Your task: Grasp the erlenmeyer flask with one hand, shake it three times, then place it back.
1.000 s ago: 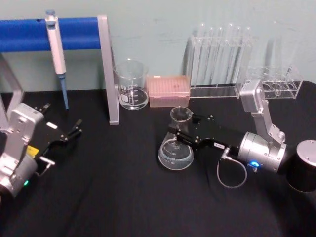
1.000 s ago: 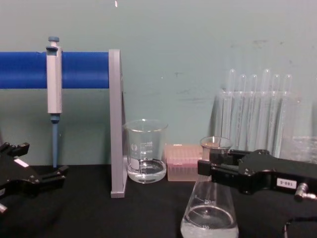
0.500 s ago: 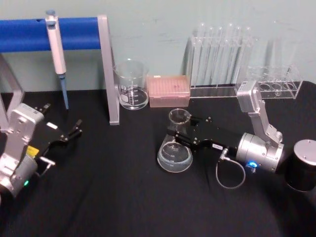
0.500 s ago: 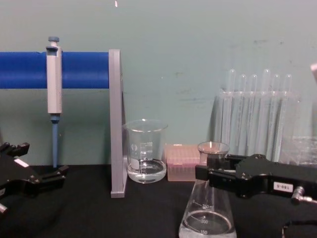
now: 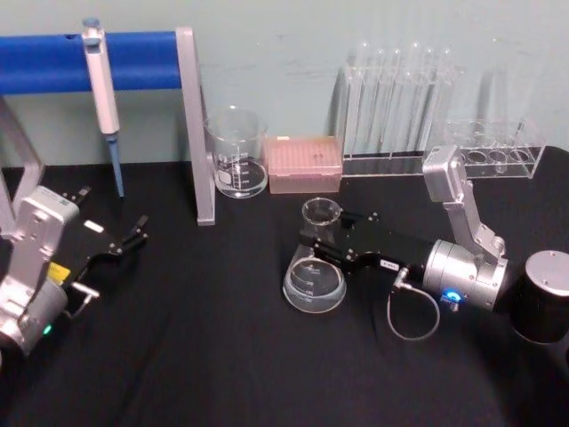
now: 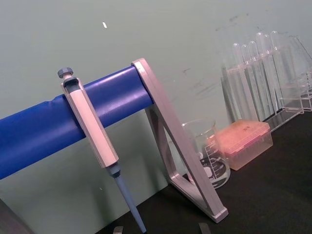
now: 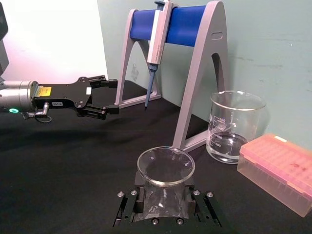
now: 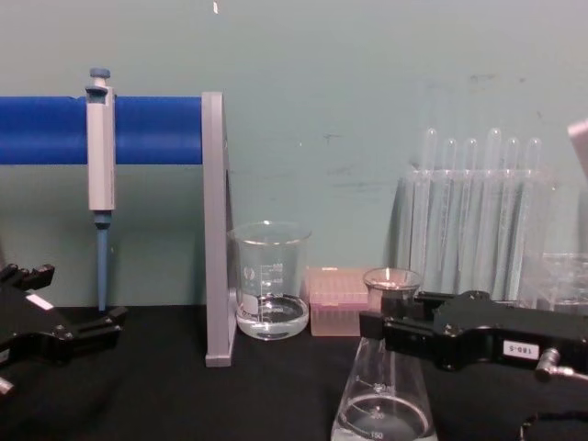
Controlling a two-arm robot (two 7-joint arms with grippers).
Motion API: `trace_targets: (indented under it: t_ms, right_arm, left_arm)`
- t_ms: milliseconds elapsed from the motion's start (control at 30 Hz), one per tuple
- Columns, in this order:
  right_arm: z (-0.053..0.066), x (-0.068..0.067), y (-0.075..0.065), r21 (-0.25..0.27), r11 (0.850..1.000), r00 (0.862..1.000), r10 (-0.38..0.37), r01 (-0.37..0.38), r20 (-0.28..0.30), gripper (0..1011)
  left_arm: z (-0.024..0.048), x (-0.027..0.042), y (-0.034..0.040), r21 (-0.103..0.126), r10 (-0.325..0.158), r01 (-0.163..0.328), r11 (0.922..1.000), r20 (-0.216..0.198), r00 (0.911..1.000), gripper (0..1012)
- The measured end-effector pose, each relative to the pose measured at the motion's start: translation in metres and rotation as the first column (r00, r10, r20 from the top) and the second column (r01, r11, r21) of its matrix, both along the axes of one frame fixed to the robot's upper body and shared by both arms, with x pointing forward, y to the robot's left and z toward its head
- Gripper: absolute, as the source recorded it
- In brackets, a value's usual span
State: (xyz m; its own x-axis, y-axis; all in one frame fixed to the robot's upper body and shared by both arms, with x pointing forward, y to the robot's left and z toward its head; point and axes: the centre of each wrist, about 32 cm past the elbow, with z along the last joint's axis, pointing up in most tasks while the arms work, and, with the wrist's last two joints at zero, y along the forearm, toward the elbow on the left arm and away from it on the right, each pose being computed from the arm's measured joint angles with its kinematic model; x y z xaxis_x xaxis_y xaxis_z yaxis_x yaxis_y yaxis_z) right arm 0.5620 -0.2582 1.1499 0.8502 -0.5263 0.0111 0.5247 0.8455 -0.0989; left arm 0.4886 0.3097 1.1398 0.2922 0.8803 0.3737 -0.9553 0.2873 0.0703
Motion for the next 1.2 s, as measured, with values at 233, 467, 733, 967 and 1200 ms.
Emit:
trace_targets:
  t_ms: [233,467,733,967,1200]
  right_arm:
    - [-0.0003,0.0003,0.0002,-0.004,1.0,1.0,-0.001,0.001,-0.003,453]
    - [-0.0004,0.0002,0.0001,-0.005,1.0,1.0,-0.001,0.001,-0.003,456]
    - [-0.0005,0.0002,-0.0001,-0.007,1.0,1.0,-0.002,0.002,-0.004,453]
    - [-0.0007,0.0001,-0.0001,-0.007,1.0,1.0,-0.002,0.002,-0.004,456]
    - [-0.0009,0.0,-0.0002,-0.008,1.0,1.0,-0.003,0.003,-0.005,466]
  left_arm:
    - [0.0,0.0,0.0,0.0,0.0,0.0,1.0,0.0,1.0,1001]
    - [0.0,0.0,0.0,0.0,0.0,0.0,1.0,0.0,1.0,1001]
    - [0.0,0.0,0.0,0.0,0.0,0.0,1.0,0.0,1.0,1001]
    - [0.0,0.0,0.0,0.0,0.0,0.0,1.0,0.0,1.0,1001]
    - [0.0,0.0,0.0,0.0,0.0,0.0,1.0,0.0,1.0,1001]
